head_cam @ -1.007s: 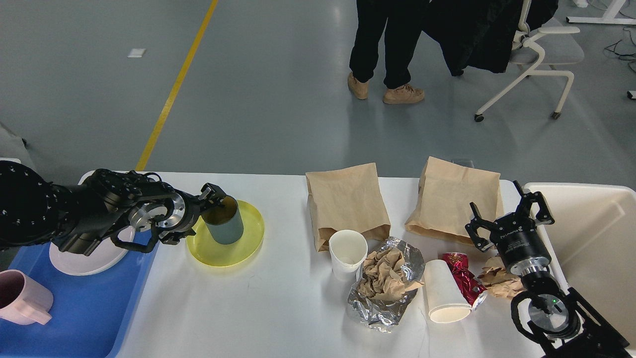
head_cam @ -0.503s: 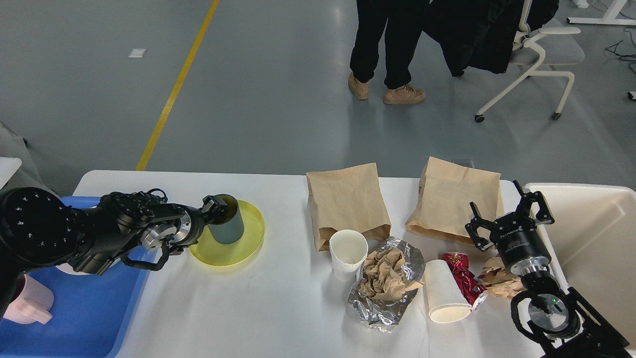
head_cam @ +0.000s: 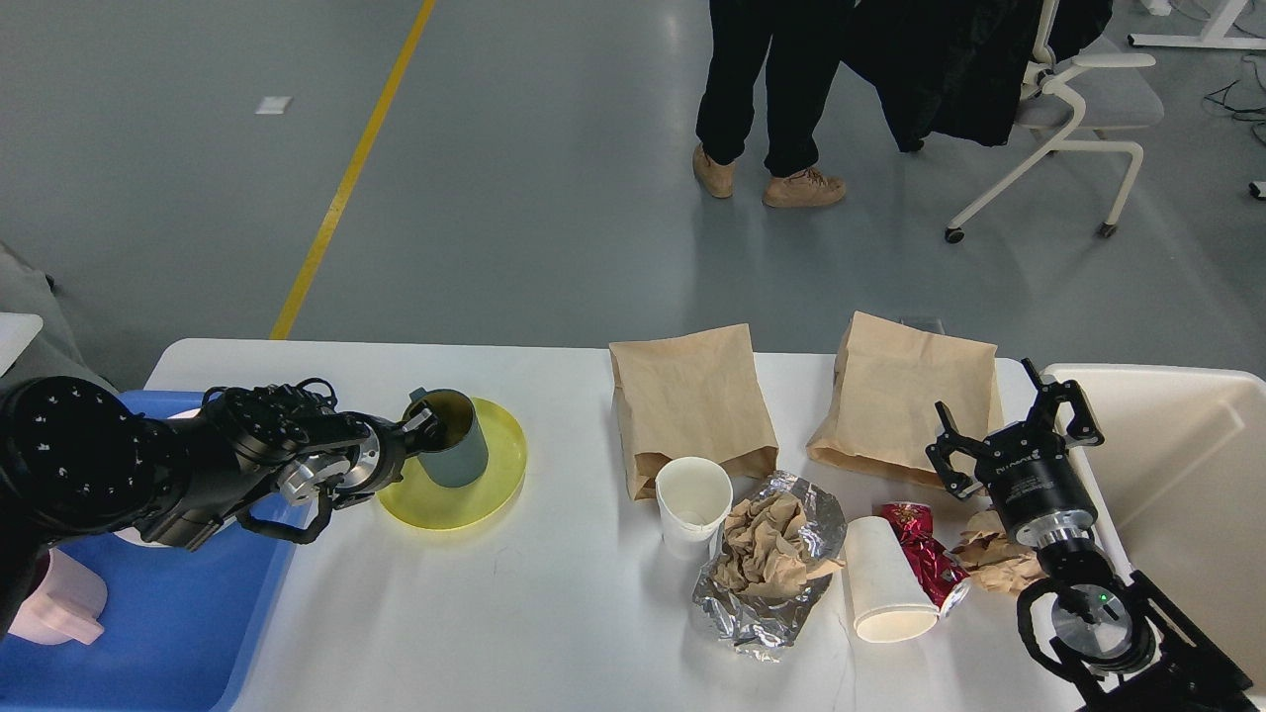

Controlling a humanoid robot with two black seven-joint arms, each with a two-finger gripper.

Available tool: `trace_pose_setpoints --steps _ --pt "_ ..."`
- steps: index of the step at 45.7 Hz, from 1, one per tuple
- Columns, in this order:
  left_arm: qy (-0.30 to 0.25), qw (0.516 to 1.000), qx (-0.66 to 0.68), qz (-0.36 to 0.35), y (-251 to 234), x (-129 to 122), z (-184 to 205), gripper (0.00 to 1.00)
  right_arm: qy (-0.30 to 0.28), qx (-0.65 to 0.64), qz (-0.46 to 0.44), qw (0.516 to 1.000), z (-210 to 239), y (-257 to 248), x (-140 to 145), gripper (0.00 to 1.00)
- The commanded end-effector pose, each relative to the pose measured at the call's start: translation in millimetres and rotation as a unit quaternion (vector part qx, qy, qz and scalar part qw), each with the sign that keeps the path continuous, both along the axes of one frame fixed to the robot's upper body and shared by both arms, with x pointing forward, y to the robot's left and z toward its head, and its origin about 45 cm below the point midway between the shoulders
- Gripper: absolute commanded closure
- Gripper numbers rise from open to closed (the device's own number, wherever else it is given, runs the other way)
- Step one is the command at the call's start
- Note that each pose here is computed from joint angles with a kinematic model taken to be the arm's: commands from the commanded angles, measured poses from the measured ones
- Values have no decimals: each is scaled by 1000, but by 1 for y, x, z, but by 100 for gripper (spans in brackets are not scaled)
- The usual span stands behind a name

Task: Tidy desktop
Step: 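Close the left gripper around the green mug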

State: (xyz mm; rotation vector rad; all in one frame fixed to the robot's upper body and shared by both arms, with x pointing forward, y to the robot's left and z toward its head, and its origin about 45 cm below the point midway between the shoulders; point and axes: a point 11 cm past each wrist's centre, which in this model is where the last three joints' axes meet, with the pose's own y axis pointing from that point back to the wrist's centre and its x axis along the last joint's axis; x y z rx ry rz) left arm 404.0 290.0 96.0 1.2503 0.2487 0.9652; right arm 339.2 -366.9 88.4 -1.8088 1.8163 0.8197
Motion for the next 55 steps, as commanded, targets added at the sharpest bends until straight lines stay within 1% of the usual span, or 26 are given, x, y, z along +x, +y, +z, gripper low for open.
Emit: trace_pose_setpoints --steps 1,7,12,19,20,29,46,51,55 --pt "1 1000 0 -1 0 0 0 56 0 0 0 1000 0 0 0 0" --pt "4 1000 15 -20 2 -1 -1 65 0 0 0 1000 0 0 0 0" --pt "26 998 25 -57 1 -7 -3 78 0 0 0 1000 0 0 0 0" --pt "47 996 12 -73 1 -9 -1 99 0 0 0 1000 0 0 0 0" --pt "50 996 11 -74 1 -9 -1 100 0 0 0 1000 0 0 0 0" --pt "65 994 -2 -90 -4 -8 5 100 1 0 0 1000 0 0 0 0" --pt "72 993 -5 -89 4 -6 13 100 0 0 0 1000 0 0 0 0" --pt "85 991 -4 -100 6 -5 21 100 1 0 0 1000 0 0 0 0" --pt "103 987 5 -122 9 -5 37 100 1 0 0 1000 0 0 0 0"
